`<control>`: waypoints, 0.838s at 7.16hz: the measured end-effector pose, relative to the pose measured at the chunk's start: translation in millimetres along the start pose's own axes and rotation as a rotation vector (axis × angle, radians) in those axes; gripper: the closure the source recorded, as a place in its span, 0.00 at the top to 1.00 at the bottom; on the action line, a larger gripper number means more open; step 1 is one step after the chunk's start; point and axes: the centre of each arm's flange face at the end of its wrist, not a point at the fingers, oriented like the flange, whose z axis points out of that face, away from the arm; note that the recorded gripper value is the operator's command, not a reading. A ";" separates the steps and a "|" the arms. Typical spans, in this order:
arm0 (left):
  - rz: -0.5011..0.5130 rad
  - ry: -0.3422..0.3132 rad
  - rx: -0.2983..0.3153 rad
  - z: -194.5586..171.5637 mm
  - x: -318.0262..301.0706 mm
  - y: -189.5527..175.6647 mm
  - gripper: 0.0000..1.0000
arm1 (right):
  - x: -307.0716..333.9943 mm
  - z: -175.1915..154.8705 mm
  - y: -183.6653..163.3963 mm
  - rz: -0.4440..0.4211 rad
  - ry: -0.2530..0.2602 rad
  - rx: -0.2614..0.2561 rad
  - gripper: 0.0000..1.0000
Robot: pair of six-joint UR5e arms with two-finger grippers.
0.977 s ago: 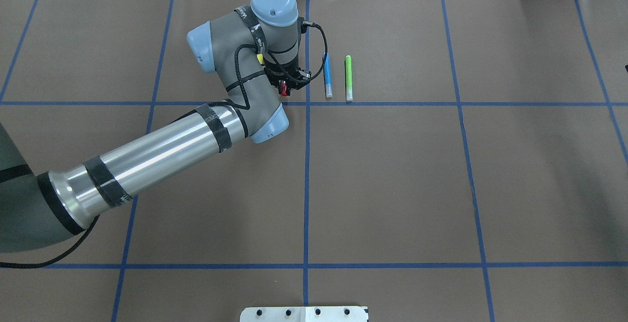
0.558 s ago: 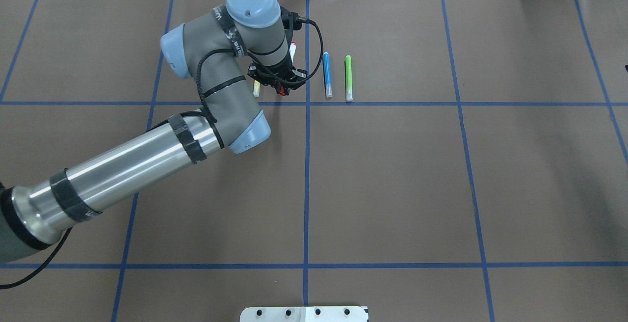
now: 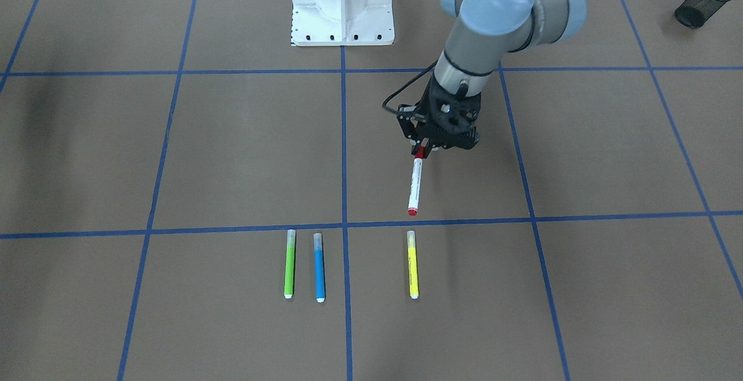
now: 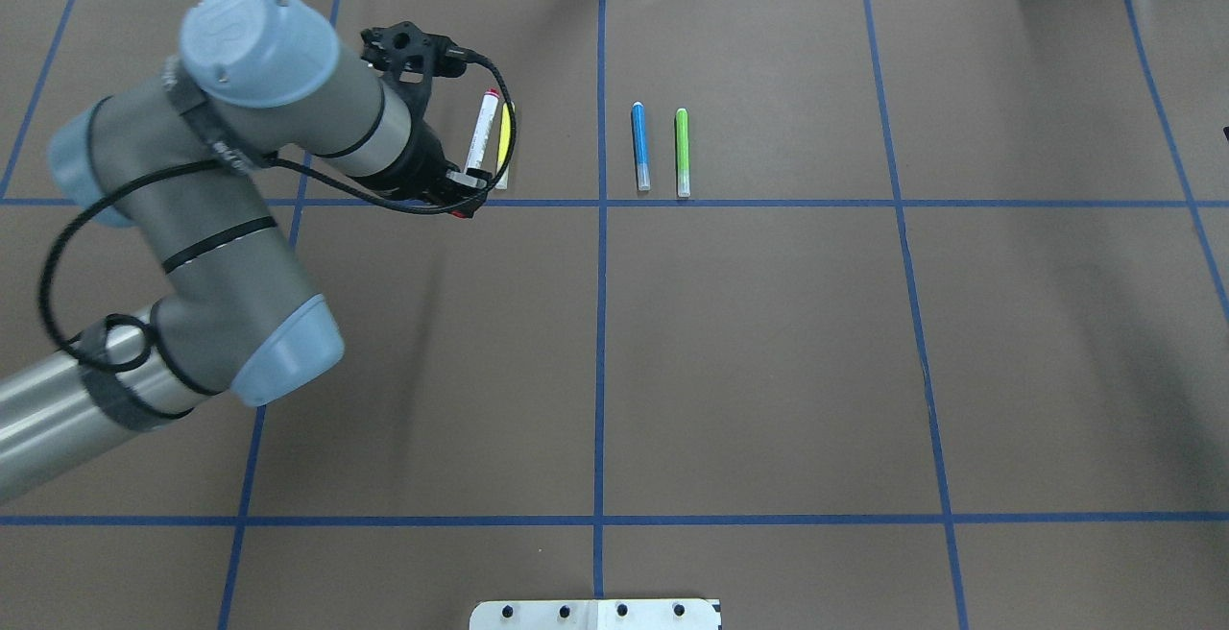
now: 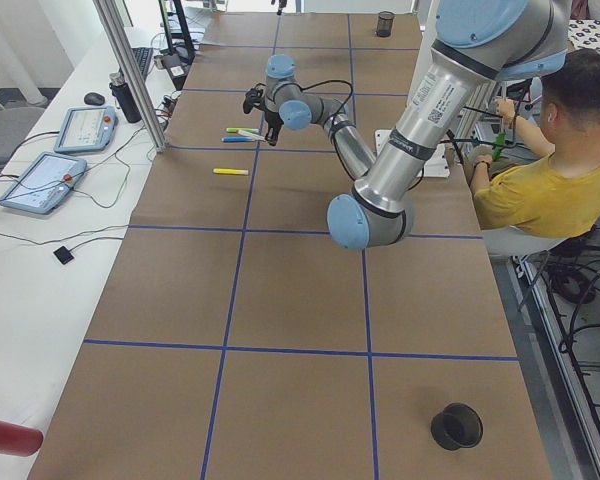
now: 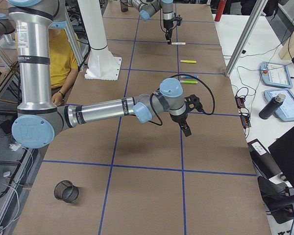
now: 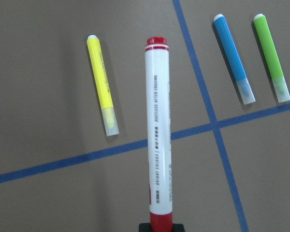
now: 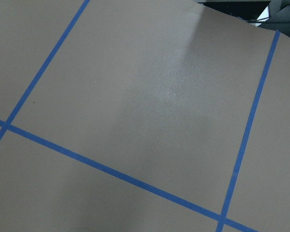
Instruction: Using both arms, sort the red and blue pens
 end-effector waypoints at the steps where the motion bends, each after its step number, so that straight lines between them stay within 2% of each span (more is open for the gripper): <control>1: 0.000 0.008 0.025 -27.6 -20.0 17.2 0.00 | -0.1 -0.1 0.0 0.000 0.000 0.000 1.00; 4: -0.061 -0.043 0.066 -96.7 -115.9 63.6 0.00 | -0.2 -0.3 -0.1 0.000 0.000 0.001 1.00; 6: -0.053 -0.070 0.072 -157.2 -189.7 90.1 0.00 | -0.1 -0.1 0.0 0.000 0.000 0.000 1.00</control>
